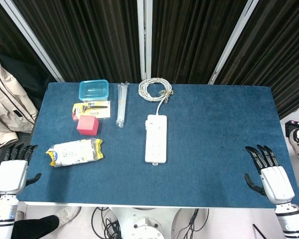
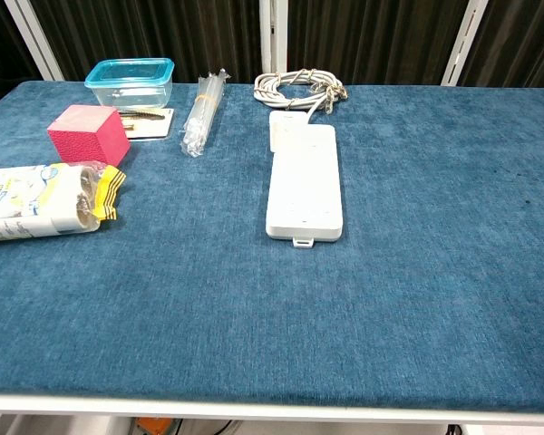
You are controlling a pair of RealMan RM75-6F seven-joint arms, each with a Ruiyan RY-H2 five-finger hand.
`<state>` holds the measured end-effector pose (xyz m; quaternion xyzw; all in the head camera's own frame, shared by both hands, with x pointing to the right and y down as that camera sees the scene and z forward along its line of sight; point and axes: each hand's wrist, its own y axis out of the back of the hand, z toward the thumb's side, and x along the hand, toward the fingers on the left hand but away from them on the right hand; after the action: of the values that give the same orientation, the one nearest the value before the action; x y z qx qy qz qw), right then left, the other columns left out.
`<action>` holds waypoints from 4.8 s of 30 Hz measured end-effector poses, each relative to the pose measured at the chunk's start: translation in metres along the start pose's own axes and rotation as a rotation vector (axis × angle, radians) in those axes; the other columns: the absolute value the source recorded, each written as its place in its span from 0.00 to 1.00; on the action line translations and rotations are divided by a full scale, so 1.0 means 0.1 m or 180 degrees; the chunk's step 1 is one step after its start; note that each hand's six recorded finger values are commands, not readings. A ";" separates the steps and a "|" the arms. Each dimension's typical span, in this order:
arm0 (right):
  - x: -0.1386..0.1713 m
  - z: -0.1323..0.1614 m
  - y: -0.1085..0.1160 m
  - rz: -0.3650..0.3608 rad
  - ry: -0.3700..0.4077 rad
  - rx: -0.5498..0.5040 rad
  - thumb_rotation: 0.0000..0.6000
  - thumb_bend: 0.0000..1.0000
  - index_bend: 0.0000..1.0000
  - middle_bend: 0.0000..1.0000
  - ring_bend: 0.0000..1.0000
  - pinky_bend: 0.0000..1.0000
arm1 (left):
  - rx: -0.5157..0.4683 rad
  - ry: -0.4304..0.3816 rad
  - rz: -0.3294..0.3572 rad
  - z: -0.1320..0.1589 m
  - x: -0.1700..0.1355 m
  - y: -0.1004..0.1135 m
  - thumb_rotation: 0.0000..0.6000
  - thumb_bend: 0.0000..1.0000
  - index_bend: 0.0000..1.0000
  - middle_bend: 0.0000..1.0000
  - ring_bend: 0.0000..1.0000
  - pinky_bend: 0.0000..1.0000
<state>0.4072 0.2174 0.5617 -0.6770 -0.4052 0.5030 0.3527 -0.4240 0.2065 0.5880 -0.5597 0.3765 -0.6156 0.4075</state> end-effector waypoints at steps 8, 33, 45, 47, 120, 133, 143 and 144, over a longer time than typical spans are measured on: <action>-0.12 0.06 -0.03 0.0060 0.0067 0.0022 1.00 0.35 0.01 0.11 0.00 0.00 | -0.0011 0.0026 -0.0029 0.02 0.04 -0.03 1.00 0.13 0.18 0.18 0.09 0.08; -1.34 1.66 -1.26 0.1513 0.1422 -0.0046 1.00 0.35 0.00 0.04 0.00 0.00 | -0.0388 -0.2026 -0.0163 2.18 1.42 0.23 1.00 0.13 0.09 0.09 0.02 0.09; -1.59 1.87 -1.58 0.1656 0.1393 0.0029 1.00 0.36 0.00 0.07 0.00 0.00 | -0.0297 -0.2512 -0.0616 3.48 2.06 -0.11 1.00 0.16 0.18 0.16 0.08 0.16; -1.59 1.87 -1.61 0.1673 0.1381 0.0037 1.00 0.36 0.00 0.07 0.00 0.00 | -0.0236 -0.2556 -0.0654 3.61 2.10 -0.15 1.00 0.17 0.19 0.17 0.08 0.17; -1.60 1.84 -1.81 0.1831 0.1249 0.0002 1.00 0.36 0.00 0.08 0.00 0.00 | 0.0373 -0.2873 -0.0136 3.81 2.41 -0.32 1.00 0.61 0.70 0.84 0.80 0.97; -1.61 1.88 -1.73 0.1709 0.1283 -0.0047 1.00 0.36 0.00 0.08 0.00 0.00 | 0.0180 -0.2881 0.0297 3.57 2.42 0.02 1.00 0.60 0.65 0.79 0.75 0.91; -1.55 1.89 -1.53 0.1450 0.1400 -0.0175 1.00 0.36 0.00 0.08 0.00 0.00 | 0.0264 -0.2753 -0.0088 3.19 2.17 -0.23 1.00 0.30 0.39 0.58 0.51 0.67; -1.53 1.87 -1.50 0.1422 0.1412 -0.0169 1.00 0.36 0.00 0.08 0.00 0.00 | 0.0275 -0.2737 -0.0126 3.17 2.13 -0.25 1.00 0.25 0.36 0.55 0.48 0.64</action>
<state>0.1720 0.1554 0.7089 -0.8514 -0.1727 0.3974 0.2956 -0.1188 0.0170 0.7209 -0.7548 0.1355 -0.3493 0.5385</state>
